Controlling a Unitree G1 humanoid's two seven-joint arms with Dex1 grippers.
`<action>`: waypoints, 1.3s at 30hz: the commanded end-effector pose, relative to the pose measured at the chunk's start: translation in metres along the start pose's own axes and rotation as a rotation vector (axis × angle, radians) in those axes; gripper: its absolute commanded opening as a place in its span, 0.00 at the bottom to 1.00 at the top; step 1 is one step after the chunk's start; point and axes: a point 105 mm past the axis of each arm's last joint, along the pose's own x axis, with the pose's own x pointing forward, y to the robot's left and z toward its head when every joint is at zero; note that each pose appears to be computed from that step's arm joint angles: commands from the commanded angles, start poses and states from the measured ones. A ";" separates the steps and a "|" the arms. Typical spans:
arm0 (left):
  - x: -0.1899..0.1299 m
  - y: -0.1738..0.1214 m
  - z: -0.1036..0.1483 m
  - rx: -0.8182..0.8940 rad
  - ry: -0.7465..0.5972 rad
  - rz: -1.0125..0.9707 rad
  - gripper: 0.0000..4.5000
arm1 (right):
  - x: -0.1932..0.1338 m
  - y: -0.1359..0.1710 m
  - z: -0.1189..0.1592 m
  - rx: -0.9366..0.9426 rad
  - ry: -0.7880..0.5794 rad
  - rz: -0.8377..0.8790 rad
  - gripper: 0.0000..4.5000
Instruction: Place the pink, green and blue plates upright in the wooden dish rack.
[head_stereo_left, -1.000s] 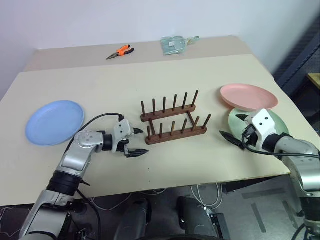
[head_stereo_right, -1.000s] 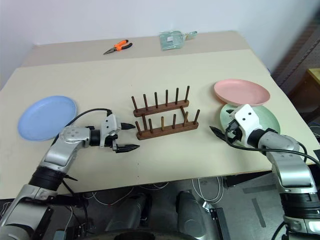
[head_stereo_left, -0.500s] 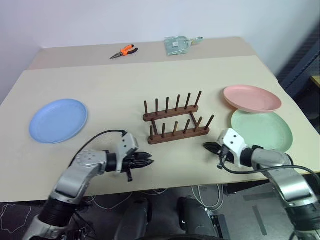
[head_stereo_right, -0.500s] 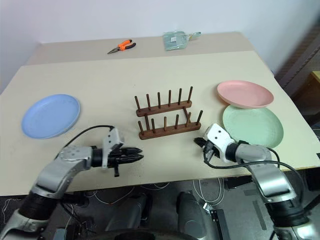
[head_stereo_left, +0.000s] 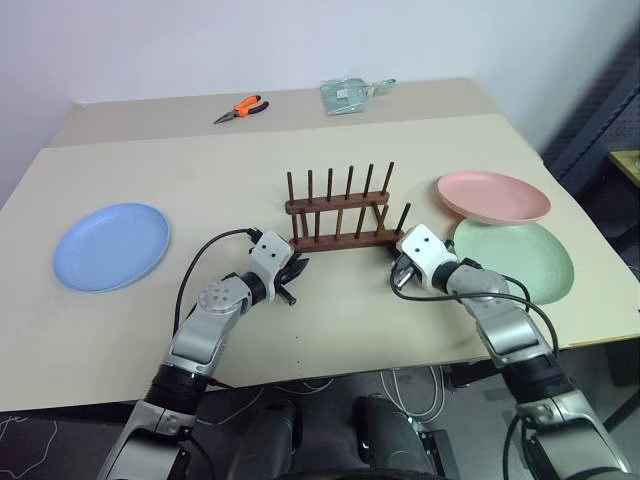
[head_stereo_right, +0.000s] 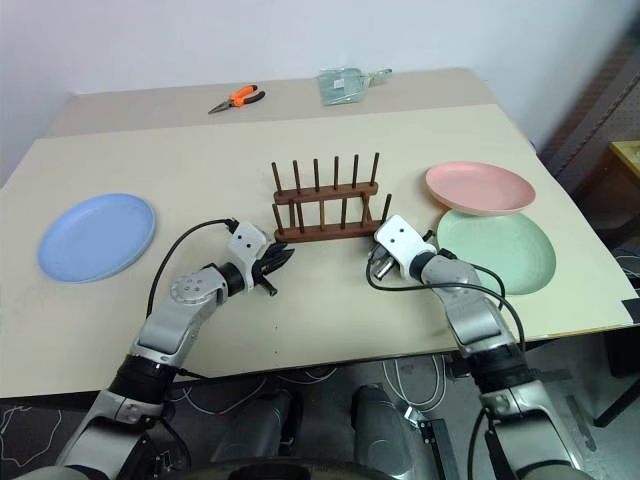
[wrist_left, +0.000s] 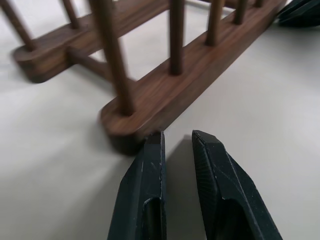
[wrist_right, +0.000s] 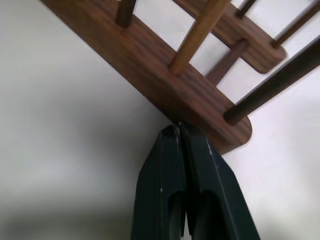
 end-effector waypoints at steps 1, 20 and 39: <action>-0.005 0.013 -0.026 -0.009 0.091 0.071 0.19 | 0.003 -0.007 0.001 -0.001 -0.004 -0.022 0.01; -0.024 -0.052 0.046 -0.018 -0.185 -0.316 0.18 | -0.096 -0.132 -0.004 -0.586 0.266 -0.228 0.75; -0.034 -0.045 0.062 0.000 -0.245 -0.278 0.18 | -0.081 -0.136 0.095 -0.495 -0.205 -0.392 0.00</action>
